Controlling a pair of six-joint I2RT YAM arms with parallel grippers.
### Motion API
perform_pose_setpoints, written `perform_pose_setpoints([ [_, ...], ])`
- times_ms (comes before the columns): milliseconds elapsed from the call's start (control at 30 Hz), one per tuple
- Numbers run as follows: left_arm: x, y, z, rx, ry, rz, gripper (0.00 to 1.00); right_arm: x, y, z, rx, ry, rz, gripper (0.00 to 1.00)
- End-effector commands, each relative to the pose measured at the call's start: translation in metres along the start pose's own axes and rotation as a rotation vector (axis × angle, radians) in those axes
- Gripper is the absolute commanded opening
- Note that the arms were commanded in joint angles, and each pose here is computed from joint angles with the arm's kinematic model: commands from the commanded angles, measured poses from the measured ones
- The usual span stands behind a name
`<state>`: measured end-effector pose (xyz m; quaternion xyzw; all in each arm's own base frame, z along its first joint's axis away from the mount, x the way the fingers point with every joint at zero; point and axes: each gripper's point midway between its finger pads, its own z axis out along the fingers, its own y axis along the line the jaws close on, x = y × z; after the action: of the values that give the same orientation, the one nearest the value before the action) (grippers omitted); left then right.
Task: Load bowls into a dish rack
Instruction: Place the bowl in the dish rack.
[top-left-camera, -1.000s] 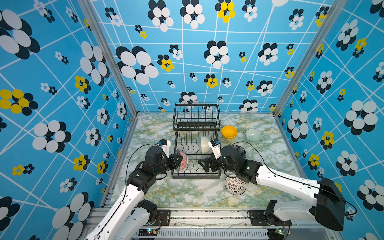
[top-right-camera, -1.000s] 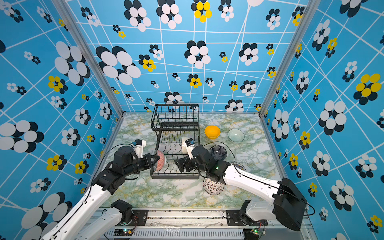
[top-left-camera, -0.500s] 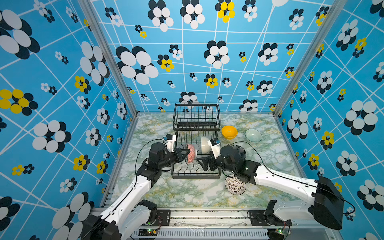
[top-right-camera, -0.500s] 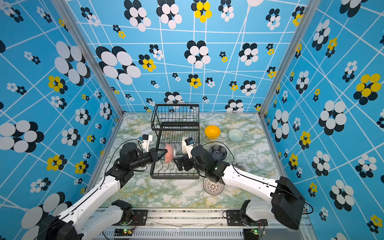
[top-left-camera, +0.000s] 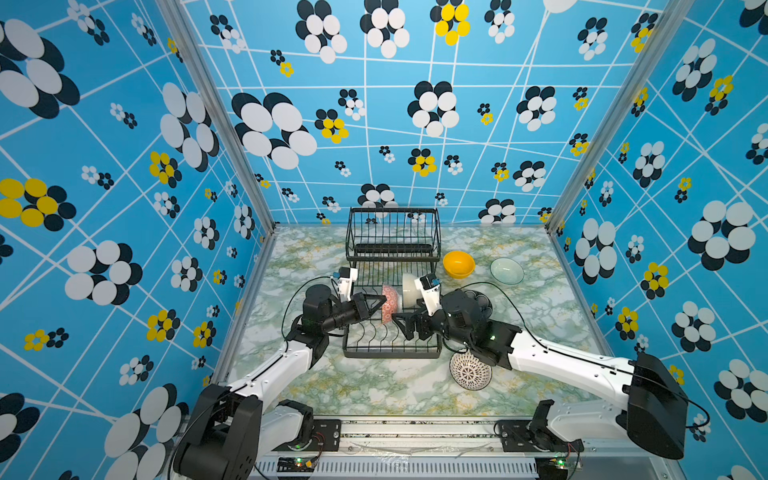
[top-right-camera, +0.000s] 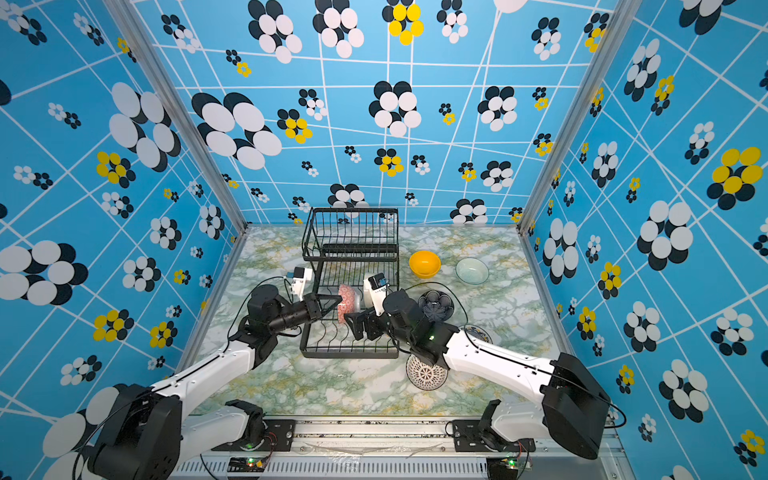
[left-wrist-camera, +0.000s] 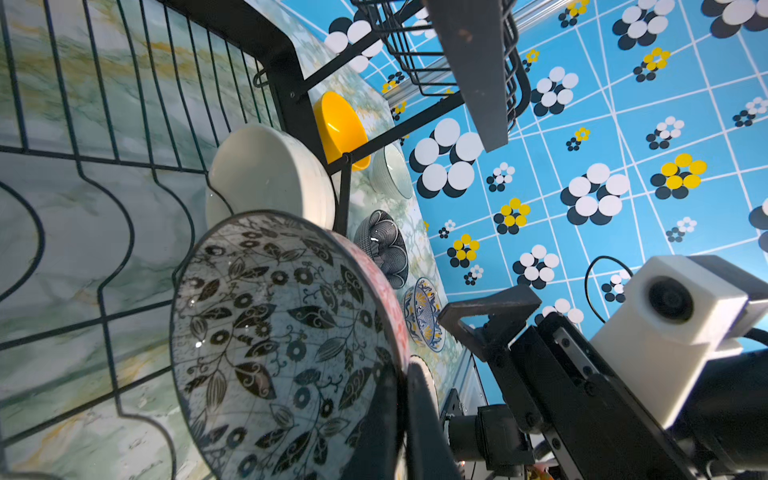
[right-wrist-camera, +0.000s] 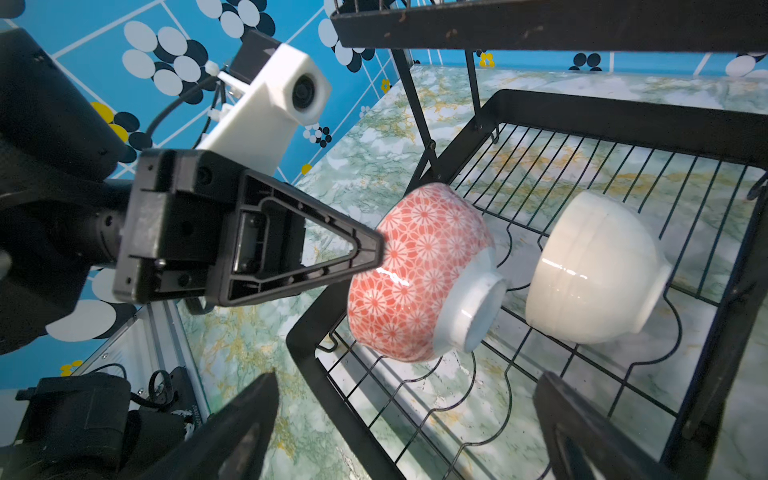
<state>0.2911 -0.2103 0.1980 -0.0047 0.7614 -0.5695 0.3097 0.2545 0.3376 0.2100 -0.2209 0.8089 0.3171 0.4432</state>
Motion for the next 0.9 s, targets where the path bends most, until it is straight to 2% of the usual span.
perform_pose_setpoints([
  [0,-0.005,-0.019,0.000,0.107,-0.005,0.072,0.00,0.002,0.004,0.003,-0.015,-0.002,-0.018,0.99],
  [867,-0.026,0.022,0.023,0.159,-0.006,0.056,0.00,0.005,0.012,0.006,-0.033,0.002,-0.021,0.99],
])
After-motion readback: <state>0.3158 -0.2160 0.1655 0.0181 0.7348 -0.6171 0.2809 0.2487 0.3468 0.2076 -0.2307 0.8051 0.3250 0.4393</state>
